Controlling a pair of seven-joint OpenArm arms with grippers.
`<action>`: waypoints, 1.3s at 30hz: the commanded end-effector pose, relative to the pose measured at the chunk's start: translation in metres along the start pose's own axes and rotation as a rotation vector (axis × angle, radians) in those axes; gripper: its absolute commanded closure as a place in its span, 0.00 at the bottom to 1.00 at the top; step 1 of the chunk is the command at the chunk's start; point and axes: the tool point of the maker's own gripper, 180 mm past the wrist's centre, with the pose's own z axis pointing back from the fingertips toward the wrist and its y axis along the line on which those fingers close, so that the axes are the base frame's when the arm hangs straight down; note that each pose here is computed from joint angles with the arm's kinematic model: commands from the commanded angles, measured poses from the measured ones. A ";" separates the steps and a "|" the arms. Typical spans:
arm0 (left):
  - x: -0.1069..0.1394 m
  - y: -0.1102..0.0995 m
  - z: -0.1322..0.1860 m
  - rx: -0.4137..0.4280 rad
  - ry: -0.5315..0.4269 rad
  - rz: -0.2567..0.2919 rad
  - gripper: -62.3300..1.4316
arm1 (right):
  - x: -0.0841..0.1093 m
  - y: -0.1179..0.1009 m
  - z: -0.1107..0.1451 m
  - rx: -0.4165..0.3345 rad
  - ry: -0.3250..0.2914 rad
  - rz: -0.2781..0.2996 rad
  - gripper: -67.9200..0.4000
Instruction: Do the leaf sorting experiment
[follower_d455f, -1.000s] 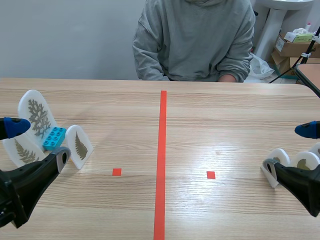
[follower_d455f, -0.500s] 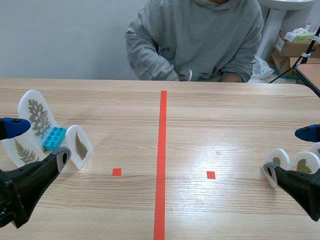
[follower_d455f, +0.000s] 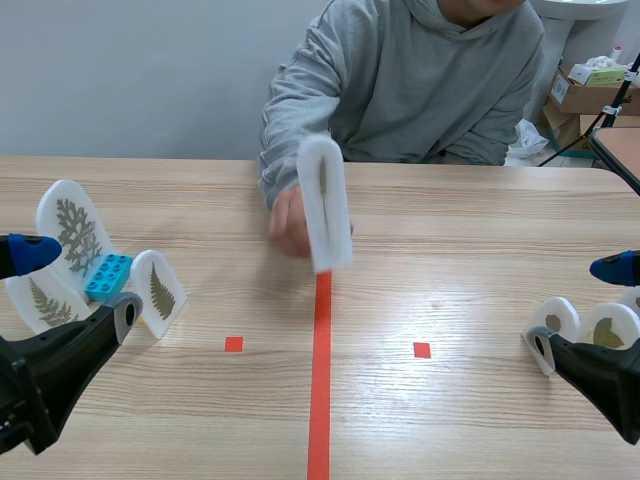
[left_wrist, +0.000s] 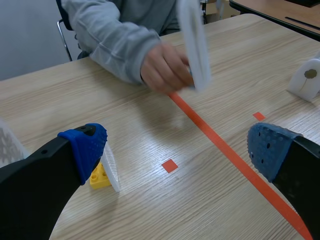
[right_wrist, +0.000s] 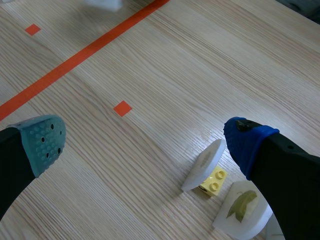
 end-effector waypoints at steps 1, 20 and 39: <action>0.011 -0.004 -0.003 -0.011 -0.038 0.000 0.03 | 0.013 -0.004 0.001 0.001 -0.036 0.020 0.00; 0.011 -0.004 -0.003 -0.011 -0.038 0.001 0.03 | 0.016 -0.005 0.001 0.000 -0.052 0.004 0.00; 0.011 -0.004 -0.003 -0.011 -0.038 0.001 0.03 | 0.016 -0.005 0.001 0.000 -0.052 0.004 0.00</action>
